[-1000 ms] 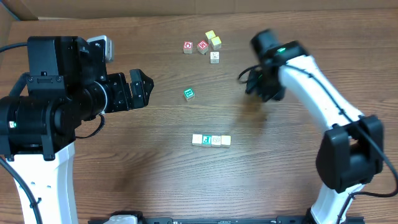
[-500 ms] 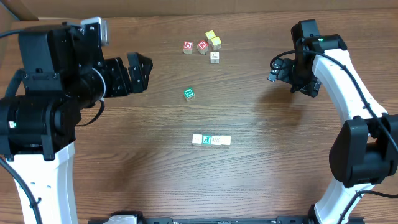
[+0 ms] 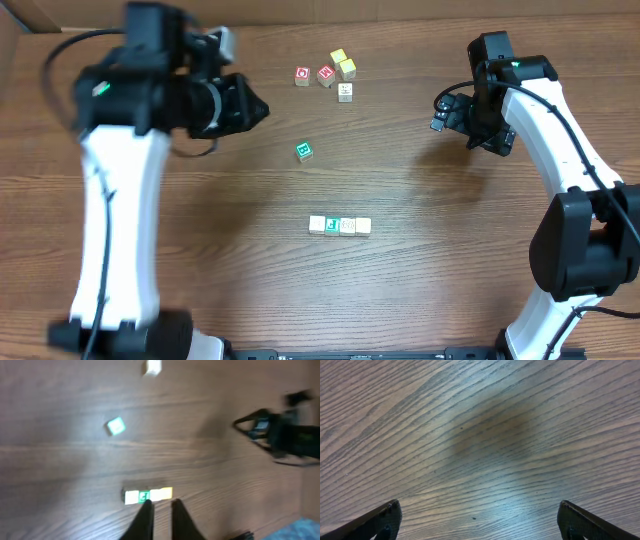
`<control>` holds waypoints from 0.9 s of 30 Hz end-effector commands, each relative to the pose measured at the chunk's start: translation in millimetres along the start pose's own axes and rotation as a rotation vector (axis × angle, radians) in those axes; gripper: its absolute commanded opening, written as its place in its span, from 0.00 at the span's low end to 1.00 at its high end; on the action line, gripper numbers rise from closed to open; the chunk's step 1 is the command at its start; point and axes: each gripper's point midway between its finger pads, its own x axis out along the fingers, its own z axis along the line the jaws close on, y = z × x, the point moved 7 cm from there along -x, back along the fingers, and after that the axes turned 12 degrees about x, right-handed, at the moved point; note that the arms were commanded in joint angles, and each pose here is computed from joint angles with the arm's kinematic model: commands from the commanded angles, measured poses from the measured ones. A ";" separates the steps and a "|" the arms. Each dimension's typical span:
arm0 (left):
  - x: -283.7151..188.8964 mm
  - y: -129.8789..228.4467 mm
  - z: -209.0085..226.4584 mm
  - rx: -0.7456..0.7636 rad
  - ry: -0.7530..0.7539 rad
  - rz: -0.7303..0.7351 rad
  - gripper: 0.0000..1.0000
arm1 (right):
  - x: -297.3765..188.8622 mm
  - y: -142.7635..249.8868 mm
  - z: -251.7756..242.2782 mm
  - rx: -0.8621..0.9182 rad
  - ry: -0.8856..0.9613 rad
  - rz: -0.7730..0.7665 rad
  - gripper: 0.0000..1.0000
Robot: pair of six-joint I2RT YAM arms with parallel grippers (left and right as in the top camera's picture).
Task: Flip 5 blocks
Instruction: 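Move the left gripper down over the green B block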
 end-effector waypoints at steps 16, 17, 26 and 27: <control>159.9 6.3 -0.1 -0.029 -0.231 0.324 0.96 | -9.5 -3.6 2.0 -0.006 -0.018 -0.030 1.00; 164.0 6.8 1.5 -0.031 -0.234 0.333 0.95 | -9.5 -3.6 2.0 -0.006 -0.017 -0.030 1.00; 169.9 -5.5 4.0 -0.018 -0.260 0.266 0.95 | -9.5 -3.6 2.0 -0.006 -0.017 -0.030 1.00; 170.3 -6.4 3.3 -0.020 -0.258 0.259 0.95 | -9.5 -3.6 2.0 -0.006 -0.017 -0.030 1.00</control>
